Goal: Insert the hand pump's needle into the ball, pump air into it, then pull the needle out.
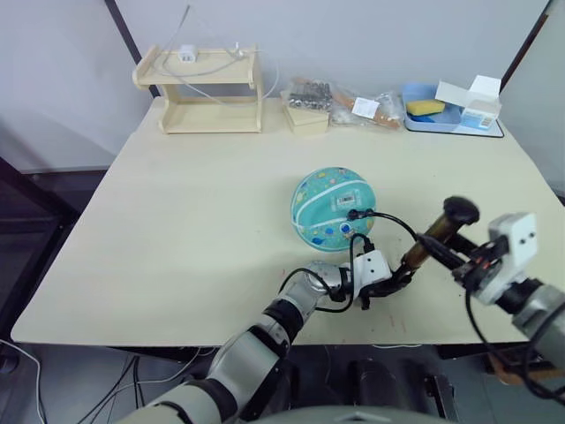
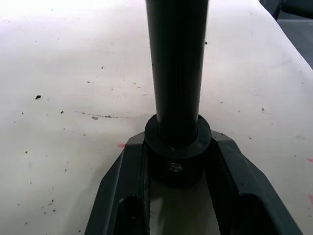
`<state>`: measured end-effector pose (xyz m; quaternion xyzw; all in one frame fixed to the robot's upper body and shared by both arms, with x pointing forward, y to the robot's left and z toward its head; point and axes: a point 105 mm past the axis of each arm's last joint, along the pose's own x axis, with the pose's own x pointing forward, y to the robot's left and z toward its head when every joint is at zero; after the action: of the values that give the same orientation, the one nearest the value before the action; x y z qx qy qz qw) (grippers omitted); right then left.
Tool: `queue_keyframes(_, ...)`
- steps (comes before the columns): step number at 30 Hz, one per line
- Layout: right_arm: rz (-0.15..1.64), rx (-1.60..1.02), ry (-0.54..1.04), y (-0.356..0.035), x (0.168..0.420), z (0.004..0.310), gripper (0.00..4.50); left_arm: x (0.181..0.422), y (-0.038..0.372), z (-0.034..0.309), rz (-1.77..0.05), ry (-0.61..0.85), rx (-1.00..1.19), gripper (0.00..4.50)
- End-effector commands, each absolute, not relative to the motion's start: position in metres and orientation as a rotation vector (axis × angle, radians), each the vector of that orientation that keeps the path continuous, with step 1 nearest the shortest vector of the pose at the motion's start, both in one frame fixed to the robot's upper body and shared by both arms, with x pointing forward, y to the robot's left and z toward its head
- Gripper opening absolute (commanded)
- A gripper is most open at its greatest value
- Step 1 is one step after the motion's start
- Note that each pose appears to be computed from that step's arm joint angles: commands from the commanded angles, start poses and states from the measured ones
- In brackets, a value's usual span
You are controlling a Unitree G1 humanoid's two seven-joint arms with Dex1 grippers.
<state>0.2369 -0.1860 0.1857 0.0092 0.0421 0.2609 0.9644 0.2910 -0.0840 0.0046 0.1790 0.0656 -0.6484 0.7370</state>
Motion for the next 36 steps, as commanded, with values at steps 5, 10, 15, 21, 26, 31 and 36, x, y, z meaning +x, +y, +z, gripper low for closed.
queue_keyframes(5,0.510,-0.087,-0.165,-0.192,0.216,0.280,0.98,0.276,-0.070,-0.032,-1.438,0.309,0.415,1.07)
queue_keyframes(10,0.514,-0.082,0.008,-0.188,0.226,0.231,0.98,0.274,-0.070,-0.033,-1.439,0.310,0.408,1.07)
queue_keyframes(15,0.517,-0.011,0.219,-0.190,0.235,0.134,0.98,0.276,-0.069,-0.032,-1.433,0.303,0.410,1.07)
queue_keyframes(21,0.555,0.035,0.323,-0.178,0.233,0.060,0.98,0.279,-0.069,-0.031,-1.419,0.302,0.410,1.07)
queue_keyframes(26,0.558,0.043,0.339,-0.173,0.233,0.039,0.98,0.279,-0.070,-0.030,-1.418,0.300,0.409,1.07)
queue_keyframes(31,0.539,0.006,0.246,-0.180,0.241,0.065,0.98,0.279,-0.071,-0.029,-1.421,0.299,0.408,1.07)
queue_keyframes(36,0.511,-0.046,0.050,-0.190,0.247,0.141,0.98,0.278,-0.071,-0.031,-1.423,0.304,0.410,1.07)
